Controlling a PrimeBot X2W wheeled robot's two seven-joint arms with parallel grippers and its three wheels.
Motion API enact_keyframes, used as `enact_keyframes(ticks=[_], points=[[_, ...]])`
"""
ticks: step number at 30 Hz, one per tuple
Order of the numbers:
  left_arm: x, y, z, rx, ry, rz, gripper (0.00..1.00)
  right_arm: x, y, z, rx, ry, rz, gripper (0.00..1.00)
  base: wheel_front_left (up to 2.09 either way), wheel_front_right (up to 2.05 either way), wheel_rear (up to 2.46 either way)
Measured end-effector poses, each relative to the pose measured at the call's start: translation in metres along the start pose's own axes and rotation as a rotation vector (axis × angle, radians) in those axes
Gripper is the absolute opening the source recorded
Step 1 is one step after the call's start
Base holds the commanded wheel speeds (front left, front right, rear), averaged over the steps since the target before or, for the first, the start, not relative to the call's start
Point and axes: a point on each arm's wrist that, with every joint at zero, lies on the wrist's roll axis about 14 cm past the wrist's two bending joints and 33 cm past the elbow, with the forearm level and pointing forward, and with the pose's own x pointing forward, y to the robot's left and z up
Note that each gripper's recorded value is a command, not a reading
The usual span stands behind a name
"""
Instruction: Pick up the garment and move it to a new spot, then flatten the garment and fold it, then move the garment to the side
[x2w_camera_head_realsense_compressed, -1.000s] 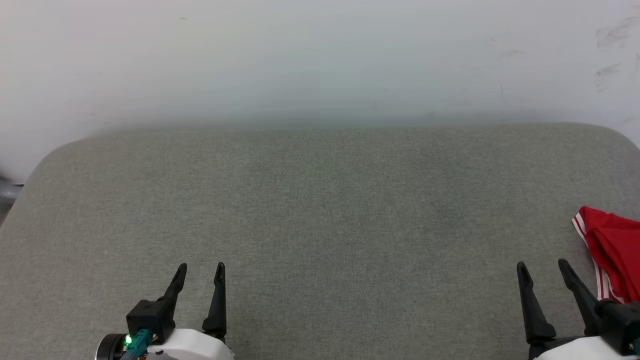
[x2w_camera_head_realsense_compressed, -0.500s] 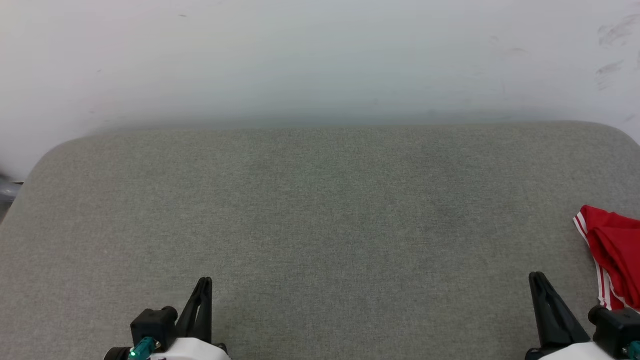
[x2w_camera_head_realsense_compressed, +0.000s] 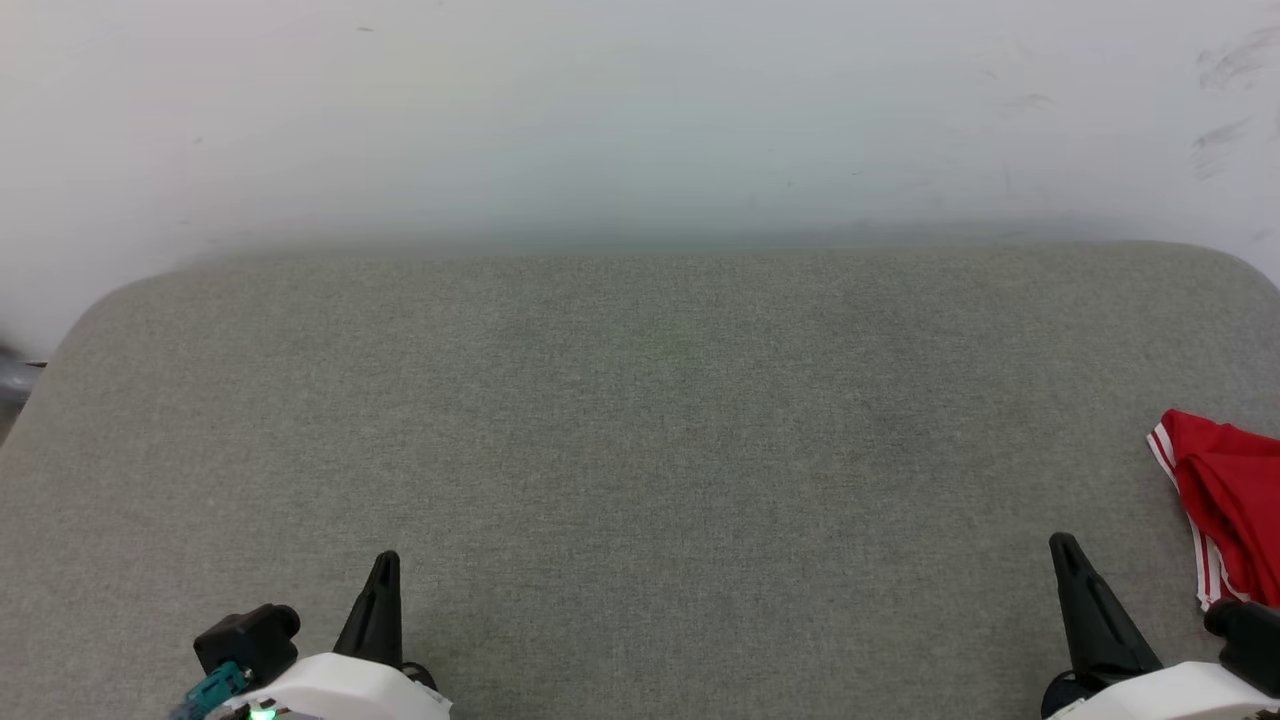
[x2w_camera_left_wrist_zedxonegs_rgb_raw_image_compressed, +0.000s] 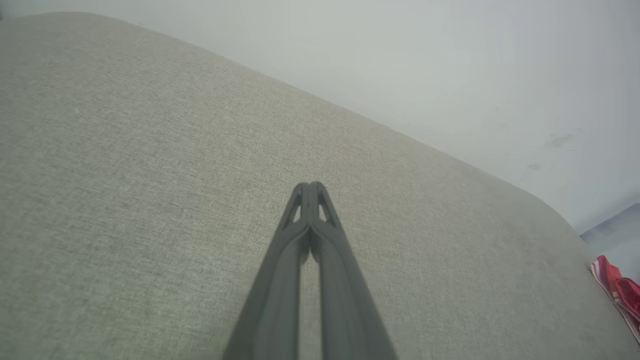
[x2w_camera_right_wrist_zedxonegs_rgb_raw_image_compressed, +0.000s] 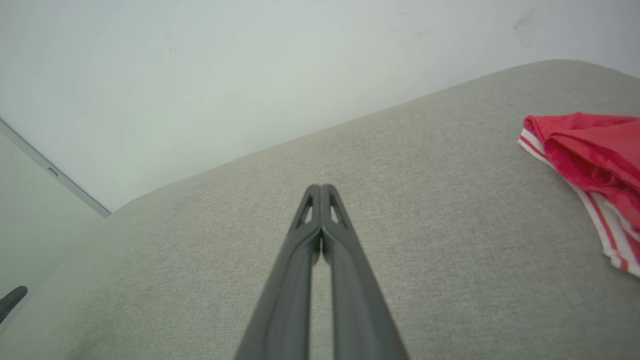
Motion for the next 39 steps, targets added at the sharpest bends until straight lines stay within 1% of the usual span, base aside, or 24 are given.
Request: enact_keyframes(ticks=[15, 16, 39], points=[[0.005, 0.005, 0.005, -0.239, 0.010, 0.029, 0.00, 0.010, -0.001, 0.000, 0.247, -0.009, 0.001, 0.00, 0.00, 0.00, 0.00], [0.007, 0.005, 0.006, -0.283, 0.009, 0.032, 0.00, 0.012, -0.002, 0.000, 0.290, -0.009, -0.001, 0.00, 0.00, 0.00, 0.00], [0.014, 0.007, 0.014, -0.572, 0.007, 0.031, 0.00, 0.024, -0.003, 0.001, 0.587, -0.016, 0.000, 0.00, 0.00, 0.00, 0.00]])
